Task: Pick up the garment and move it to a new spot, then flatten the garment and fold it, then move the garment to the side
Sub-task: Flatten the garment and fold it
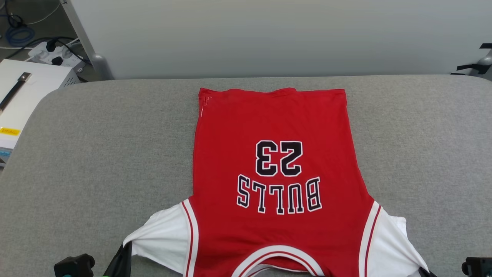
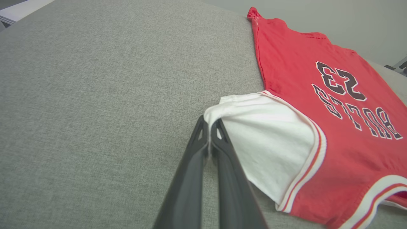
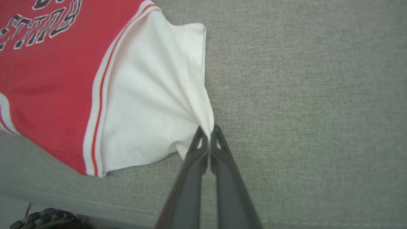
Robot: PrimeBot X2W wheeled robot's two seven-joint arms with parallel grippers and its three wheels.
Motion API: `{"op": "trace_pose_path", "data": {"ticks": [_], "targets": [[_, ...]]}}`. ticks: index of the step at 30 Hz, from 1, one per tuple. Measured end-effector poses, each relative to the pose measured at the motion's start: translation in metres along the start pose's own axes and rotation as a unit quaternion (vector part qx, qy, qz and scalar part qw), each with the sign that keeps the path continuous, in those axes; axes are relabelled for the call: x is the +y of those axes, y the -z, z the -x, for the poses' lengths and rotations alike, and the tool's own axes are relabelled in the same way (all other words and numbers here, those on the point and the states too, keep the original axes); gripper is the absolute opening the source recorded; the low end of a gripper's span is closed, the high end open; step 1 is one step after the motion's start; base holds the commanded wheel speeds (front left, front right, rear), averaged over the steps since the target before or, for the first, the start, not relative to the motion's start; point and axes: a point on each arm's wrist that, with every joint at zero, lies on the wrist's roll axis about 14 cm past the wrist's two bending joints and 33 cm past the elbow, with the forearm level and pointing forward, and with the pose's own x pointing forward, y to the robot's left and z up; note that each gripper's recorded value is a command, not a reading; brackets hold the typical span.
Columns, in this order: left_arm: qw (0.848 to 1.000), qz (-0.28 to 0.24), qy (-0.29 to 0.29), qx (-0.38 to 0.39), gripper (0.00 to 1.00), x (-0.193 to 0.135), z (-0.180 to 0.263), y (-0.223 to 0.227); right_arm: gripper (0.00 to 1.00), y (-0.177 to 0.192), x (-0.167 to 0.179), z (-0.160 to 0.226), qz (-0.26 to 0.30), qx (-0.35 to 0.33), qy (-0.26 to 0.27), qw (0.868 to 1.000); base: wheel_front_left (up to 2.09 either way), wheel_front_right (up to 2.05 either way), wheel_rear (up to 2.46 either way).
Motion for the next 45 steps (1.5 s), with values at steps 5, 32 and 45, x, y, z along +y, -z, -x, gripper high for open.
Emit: {"op": "trace_pose_path", "data": {"ticks": [5, 32, 45], "targets": [[1.0, -0.001, 0.002, 0.005, 0.0, -0.001, -0.002, 0.003, 0.44, -0.003, 0.001, -0.002, -0.003, -0.005, 0.004, 1.0, 0.0, 0.0, 0.0], [0.996, -0.013, 0.049, -0.071, 0.0, -0.043, -0.069, -0.036, 1.0, -0.308, 0.067, -0.102, 0.215, -0.211, -0.055, 0.952, 0.0, 0.0, 0.0], [0.998, 0.003, 0.023, -0.065, 0.0, -0.03, -0.103, -0.019, 1.0, -0.239, 0.053, -0.233, 0.204, 0.138, -0.039, 0.968, 0.0, 0.0, 0.0]]}}
